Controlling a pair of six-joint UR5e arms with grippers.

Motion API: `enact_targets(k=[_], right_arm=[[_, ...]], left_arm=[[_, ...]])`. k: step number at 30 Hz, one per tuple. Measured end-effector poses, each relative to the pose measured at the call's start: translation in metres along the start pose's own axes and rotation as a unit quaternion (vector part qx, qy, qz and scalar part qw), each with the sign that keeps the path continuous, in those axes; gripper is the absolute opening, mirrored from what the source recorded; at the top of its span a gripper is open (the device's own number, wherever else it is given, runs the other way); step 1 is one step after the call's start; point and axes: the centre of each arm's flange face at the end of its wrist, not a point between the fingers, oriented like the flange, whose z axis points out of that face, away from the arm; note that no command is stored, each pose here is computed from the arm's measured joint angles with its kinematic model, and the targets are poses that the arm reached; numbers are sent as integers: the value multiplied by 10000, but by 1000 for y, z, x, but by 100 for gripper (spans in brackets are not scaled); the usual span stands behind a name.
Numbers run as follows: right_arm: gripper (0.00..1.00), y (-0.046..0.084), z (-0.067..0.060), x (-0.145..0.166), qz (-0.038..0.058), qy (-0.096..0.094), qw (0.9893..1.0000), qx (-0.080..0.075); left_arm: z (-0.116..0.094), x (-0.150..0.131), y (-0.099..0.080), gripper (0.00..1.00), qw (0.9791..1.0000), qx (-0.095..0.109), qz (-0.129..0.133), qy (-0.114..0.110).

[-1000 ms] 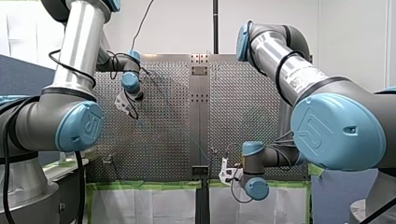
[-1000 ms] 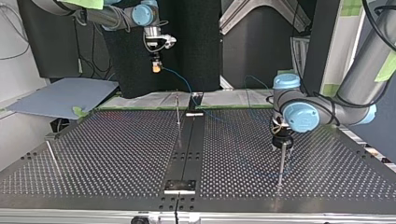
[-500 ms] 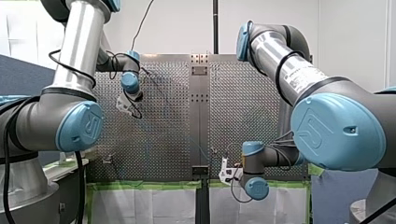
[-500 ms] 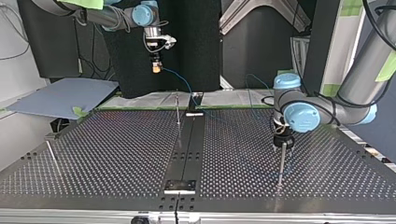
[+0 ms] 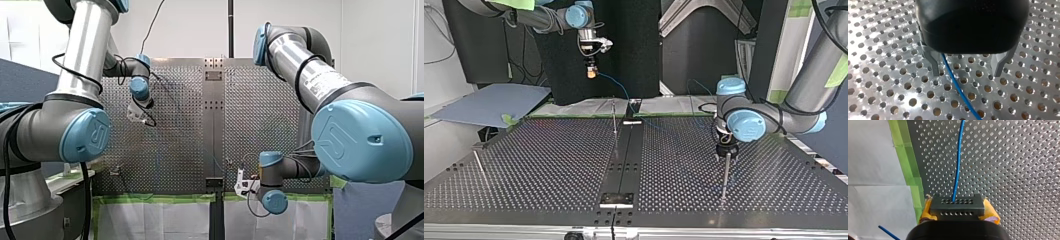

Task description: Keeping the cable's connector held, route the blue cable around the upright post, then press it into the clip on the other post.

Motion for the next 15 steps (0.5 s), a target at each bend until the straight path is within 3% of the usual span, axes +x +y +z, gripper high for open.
enact_targets(k=[7, 15], right_arm=[[0, 0, 0, 0, 0, 1, 10000, 0], [0, 0, 0, 0, 6, 2, 10000, 0]], left_arm=[[-1, 1, 0, 100, 9998, -8, -216, 14], [-5, 5, 16, 100, 9995, -105, -296, 29]])
